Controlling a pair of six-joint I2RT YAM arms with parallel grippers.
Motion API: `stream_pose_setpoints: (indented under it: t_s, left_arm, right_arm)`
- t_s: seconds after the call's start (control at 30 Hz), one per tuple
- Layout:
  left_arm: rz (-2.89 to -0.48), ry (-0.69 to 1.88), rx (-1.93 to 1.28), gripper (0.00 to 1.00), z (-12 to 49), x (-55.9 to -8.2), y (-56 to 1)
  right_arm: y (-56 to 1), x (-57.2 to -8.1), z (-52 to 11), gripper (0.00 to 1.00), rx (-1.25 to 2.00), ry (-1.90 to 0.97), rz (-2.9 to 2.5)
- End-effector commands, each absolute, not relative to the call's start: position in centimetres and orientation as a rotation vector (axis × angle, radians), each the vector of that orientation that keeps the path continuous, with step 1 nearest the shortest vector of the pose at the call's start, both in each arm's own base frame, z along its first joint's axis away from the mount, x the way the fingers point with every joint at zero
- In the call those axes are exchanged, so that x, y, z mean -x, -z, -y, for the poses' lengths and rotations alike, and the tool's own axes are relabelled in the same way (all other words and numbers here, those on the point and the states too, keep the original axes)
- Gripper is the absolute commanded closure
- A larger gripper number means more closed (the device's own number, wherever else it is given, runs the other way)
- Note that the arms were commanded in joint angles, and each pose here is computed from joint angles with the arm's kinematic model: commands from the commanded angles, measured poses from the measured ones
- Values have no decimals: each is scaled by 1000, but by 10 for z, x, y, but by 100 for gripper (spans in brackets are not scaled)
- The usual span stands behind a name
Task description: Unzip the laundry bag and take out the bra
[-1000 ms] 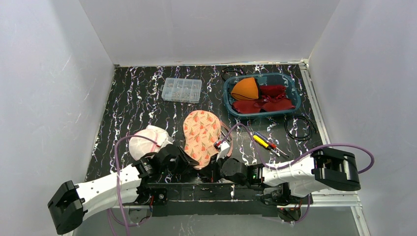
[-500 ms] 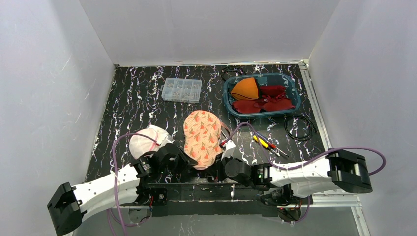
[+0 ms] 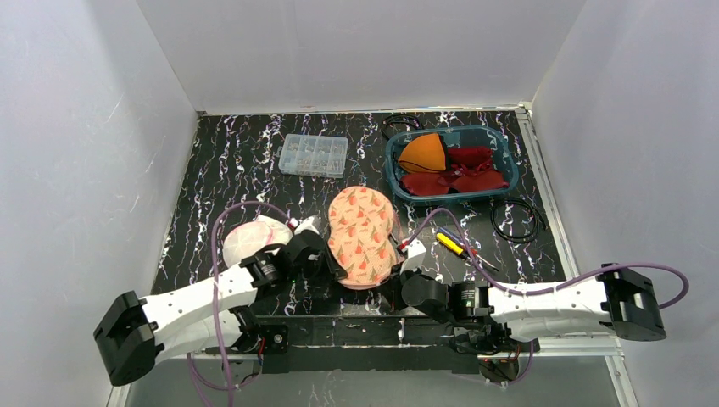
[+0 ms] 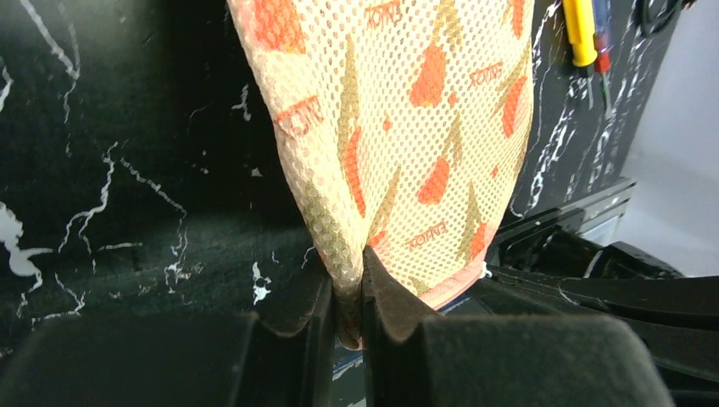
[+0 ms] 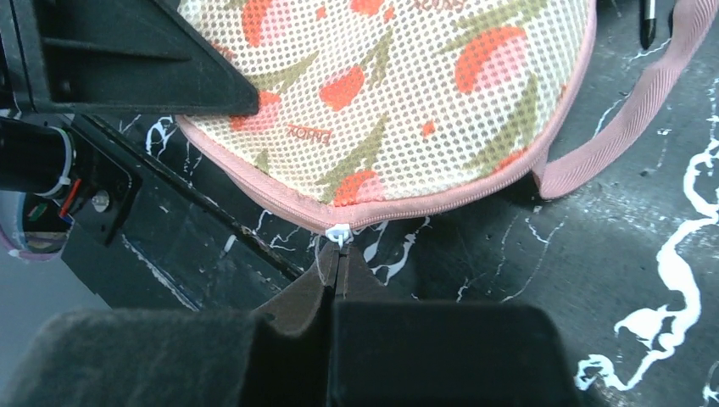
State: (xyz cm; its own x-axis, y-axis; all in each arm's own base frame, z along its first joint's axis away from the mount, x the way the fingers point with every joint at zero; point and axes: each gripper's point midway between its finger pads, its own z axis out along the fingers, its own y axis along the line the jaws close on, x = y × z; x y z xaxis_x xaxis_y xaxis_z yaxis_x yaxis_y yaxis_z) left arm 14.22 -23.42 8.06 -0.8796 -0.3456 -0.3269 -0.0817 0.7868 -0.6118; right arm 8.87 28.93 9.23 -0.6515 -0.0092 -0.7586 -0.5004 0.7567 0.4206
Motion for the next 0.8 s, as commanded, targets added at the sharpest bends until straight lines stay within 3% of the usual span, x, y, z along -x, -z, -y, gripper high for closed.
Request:
stream_pose_setpoints:
  t_s: [0.0,0.3,0.33,0.47,0.53,0.63,0.77]
  left_arm:
    - [-2582,659,62,100,224,-152,-70]
    - [-2665,560,20,100,241,-181,-69]
    - [-2661,572,29,96,242,-181,-71]
    - [-2650,591,73,48,230,-171,-75]
    - [-2652,575,121,34,217,-162,-76]
    - [-2662,594,219,24,199,-144,-76]
    - [-2644,704,343,22,188,-122,-73]
  right_arm:
    - [-83,-89,-271,99,452,-724,-2169]
    - [-78,-78,-295,99,462,-855,-2167]
    - [-78,-77,-302,99,457,-876,-2163]
    - [-88,-80,-321,99,429,-923,-2130]
    - [-95,-82,-332,99,411,-939,-2113]
    - [-104,-85,-349,99,406,-953,-2094]
    - [-112,-88,-368,99,389,-965,-2076]
